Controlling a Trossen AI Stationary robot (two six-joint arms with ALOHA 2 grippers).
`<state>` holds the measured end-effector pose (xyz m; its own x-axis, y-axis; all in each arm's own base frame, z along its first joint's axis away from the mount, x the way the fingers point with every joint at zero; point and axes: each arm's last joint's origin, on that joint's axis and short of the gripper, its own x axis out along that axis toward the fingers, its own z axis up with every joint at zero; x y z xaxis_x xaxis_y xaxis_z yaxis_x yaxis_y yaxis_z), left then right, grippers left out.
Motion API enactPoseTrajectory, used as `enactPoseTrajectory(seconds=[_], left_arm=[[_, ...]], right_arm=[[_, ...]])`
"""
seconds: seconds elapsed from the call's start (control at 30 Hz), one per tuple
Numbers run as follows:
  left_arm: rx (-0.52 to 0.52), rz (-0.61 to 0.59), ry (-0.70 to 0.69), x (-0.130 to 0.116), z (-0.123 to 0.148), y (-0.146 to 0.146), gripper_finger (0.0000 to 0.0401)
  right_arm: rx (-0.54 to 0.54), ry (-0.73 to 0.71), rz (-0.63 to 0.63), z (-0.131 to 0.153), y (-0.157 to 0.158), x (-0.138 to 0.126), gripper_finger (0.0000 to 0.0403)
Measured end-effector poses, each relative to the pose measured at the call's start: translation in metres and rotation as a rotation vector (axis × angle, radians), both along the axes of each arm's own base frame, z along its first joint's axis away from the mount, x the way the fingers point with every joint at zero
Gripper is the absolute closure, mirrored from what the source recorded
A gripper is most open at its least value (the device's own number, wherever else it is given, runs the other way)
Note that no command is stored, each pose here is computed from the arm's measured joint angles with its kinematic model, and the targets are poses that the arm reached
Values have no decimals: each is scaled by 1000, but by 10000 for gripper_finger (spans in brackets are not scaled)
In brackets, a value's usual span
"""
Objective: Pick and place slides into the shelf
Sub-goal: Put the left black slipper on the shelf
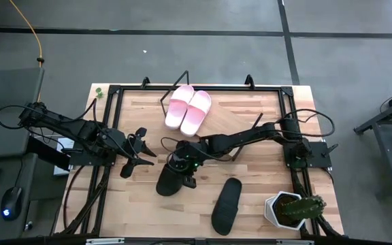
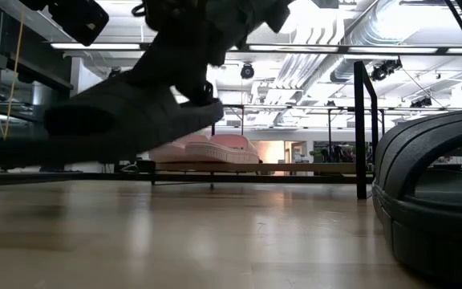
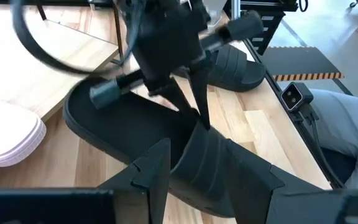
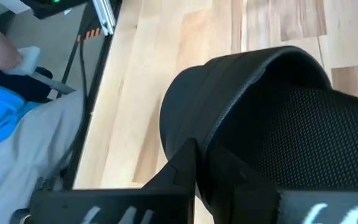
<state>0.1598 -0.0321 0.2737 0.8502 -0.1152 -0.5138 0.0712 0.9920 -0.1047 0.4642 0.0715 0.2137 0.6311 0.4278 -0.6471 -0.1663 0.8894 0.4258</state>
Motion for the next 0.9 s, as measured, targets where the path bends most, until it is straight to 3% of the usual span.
enactPoseTrajectory(seconds=[0.43,0.9], left_arm=[[2,-1,0,0,0,0,273],[2,-1,-1,0,0,0,273]], right_arm=[[-16,-70,-11,68,-9,-32,396],[-68,-83,-96,124,-27,-75,396]])
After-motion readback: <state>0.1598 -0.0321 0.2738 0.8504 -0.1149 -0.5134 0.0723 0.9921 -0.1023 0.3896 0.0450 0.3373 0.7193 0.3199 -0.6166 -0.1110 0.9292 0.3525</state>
